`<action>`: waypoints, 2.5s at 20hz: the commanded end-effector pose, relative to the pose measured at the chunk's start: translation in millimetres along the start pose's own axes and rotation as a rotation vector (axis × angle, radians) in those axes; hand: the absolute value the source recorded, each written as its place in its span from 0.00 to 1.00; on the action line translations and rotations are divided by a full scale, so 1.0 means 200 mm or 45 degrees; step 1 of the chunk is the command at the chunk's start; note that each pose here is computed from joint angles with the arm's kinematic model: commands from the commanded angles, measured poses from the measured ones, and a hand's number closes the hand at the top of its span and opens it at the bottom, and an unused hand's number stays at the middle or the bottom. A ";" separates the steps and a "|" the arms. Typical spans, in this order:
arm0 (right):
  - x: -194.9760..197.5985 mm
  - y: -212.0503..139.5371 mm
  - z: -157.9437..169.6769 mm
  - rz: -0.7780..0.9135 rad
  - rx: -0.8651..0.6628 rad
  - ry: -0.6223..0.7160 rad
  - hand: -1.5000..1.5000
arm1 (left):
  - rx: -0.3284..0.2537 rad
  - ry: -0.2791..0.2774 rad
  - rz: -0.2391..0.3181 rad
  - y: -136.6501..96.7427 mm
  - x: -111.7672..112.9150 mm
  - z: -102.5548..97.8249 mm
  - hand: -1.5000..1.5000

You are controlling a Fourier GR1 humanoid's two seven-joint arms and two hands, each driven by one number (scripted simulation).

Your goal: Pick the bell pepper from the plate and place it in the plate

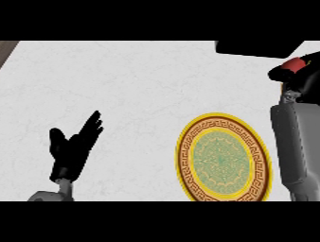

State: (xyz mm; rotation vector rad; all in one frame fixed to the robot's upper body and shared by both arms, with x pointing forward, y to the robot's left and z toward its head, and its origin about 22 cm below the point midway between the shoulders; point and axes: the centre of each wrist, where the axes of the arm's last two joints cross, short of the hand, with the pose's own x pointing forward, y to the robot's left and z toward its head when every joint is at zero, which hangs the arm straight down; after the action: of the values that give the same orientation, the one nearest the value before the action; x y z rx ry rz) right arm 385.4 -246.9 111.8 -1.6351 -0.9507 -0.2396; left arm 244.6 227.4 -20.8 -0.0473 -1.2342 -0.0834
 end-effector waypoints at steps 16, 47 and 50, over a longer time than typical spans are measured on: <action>-0.23 0.07 -0.37 -0.018 -0.667 0.375 1.00 | 0.032 0.011 0.024 -0.06 -0.04 -0.02 0.50; -0.65 0.29 -0.50 -0.271 -0.591 0.501 0.00 | 0.065 0.030 0.039 0.07 -0.02 -0.01 0.50; -0.64 0.27 -0.50 -0.350 -0.647 0.527 0.00 | 0.081 0.059 0.038 0.08 -0.10 0.04 0.50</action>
State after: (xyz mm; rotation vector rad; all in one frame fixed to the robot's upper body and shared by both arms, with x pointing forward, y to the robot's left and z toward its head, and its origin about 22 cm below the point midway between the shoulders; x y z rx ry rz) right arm 371.1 -402.9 25.4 -1.7551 -0.7673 -0.8640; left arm 238.1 238.2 -31.1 -0.0155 -1.1971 -0.0199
